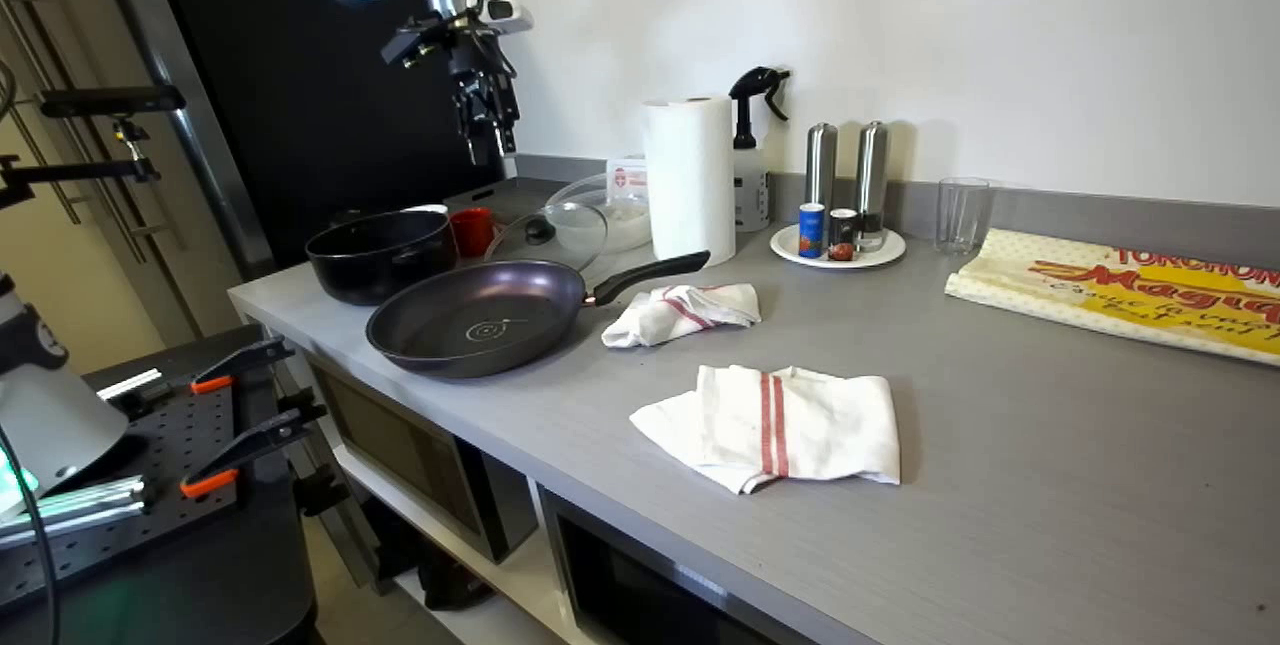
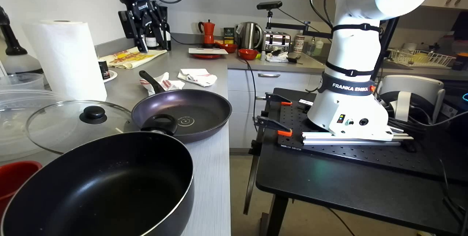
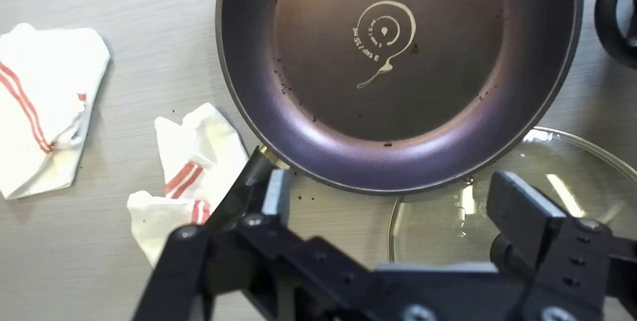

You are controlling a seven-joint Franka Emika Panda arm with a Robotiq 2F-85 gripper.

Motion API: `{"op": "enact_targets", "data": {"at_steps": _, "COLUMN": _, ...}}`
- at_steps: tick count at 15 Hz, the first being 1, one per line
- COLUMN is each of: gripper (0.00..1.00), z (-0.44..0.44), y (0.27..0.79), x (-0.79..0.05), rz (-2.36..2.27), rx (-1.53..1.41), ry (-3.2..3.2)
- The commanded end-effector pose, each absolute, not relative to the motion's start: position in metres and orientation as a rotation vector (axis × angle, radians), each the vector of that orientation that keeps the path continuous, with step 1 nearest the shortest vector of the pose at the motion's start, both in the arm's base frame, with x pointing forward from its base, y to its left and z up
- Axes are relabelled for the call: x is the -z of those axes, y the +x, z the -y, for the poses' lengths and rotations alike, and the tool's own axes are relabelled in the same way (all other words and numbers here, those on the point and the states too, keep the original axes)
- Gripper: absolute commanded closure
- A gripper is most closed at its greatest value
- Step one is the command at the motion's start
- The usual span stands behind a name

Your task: Put the lid on the black pot

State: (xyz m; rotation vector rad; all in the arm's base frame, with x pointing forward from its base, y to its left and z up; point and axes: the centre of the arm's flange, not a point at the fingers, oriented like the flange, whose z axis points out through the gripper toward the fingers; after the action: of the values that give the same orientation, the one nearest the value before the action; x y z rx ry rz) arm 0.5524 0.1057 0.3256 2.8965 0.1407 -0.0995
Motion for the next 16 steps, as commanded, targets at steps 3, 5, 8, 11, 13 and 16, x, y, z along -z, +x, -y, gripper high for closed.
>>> {"op": "enact_targets", "data": {"at_steps": 3, "gripper": 0.00, "z": -0.114, "y": 0.577, "x": -0.281, "rz": -0.252, "rx": 0.000, "ry": 2.892}}
{"op": "enact_targets", "data": {"at_steps": 5, "gripper": 0.00, "z": -0.123, "y": 0.580, "x": -0.271, "rz": -0.306, "rx": -0.025, "ry": 2.902}}
{"op": "enact_targets", "data": {"at_steps": 8, "gripper": 0.00, "z": -0.137, "y": 0.588, "x": -0.262, "rz": -0.380, "rx": -0.055, "ry": 2.916}}
{"op": "enact_targets", "data": {"at_steps": 11, "gripper": 0.00, "z": -0.152, "y": 0.600, "x": -0.257, "rz": -0.454, "rx": -0.098, "ry": 2.923}}
{"op": "enact_targets", "data": {"at_steps": 13, "gripper": 0.00, "z": -0.160, "y": 0.609, "x": -0.253, "rz": -0.488, "rx": -0.113, "ry": 2.925}}
{"op": "enact_targets", "data": {"at_steps": 16, "gripper": 0.00, "z": -0.170, "y": 0.621, "x": -0.244, "rz": -0.534, "rx": -0.109, "ry": 2.924}}
